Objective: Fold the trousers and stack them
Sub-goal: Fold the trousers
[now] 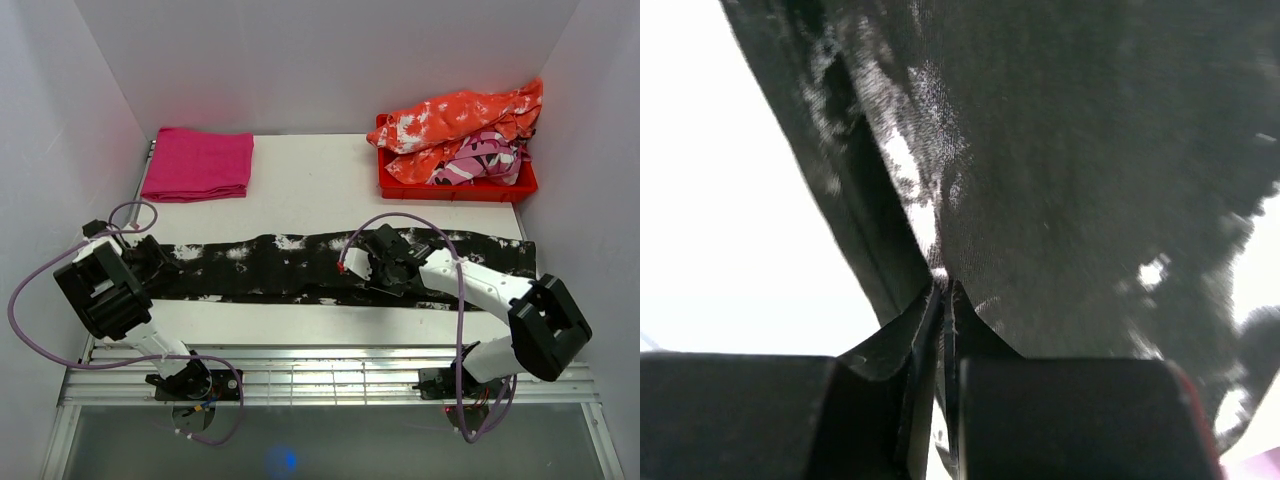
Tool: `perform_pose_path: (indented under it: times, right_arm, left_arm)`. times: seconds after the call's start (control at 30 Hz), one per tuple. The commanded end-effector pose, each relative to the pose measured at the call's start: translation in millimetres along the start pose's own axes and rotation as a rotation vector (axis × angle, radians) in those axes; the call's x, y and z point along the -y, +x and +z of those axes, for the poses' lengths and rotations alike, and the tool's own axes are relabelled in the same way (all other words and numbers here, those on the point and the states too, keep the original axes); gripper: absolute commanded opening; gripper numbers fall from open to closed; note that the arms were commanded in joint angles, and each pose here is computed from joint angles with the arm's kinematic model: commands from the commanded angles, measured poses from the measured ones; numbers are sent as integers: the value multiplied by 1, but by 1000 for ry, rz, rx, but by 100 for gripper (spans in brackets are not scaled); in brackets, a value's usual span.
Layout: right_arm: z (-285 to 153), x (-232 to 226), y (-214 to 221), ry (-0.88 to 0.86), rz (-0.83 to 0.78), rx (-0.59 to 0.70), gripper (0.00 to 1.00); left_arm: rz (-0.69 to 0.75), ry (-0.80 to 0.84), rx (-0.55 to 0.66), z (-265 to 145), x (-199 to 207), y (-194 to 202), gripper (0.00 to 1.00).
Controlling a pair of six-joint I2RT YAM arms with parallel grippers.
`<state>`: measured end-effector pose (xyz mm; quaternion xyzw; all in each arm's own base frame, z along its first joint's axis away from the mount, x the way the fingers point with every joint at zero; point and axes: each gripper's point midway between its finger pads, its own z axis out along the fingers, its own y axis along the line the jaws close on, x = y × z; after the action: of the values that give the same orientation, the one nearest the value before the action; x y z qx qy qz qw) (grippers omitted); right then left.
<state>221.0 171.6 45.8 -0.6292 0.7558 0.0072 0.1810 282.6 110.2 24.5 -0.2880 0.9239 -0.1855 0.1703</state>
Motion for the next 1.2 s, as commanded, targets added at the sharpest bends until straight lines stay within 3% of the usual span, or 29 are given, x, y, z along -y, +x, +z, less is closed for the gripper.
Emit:
perform_pose_path:
  times: [0.0,0.3,0.57,0.77,0.9,1.03,1.13,1.17]
  right_arm:
    - [-31,-1,-12,-9,-3,50,8]
    - [-32,-47,16,-164,-15,34,8]
    - [12,-55,59,-126,-34,-88,8]
    - [30,-38,42,-91,10,-95,8]
    - [33,-20,18,-56,8,-54,8]
    - [48,-10,-3,-82,4,-43,8]
    - [47,-1,-34,-100,9,18,8]
    - [44,-4,-43,-121,5,36,14]
  left_arm:
    - [-35,-132,-38,20,-39,16,63]
    - [-101,-170,-20,14,-60,13,62]
    - [-120,-181,-22,12,-67,13,61]
    - [-119,-199,-2,6,-74,4,60]
    - [-67,-175,92,-16,-73,-23,59]
    - [48,-81,214,-48,-43,-56,66]
    - [174,-17,323,-78,-13,-78,78]
    - [211,-6,339,-84,-4,-80,81]
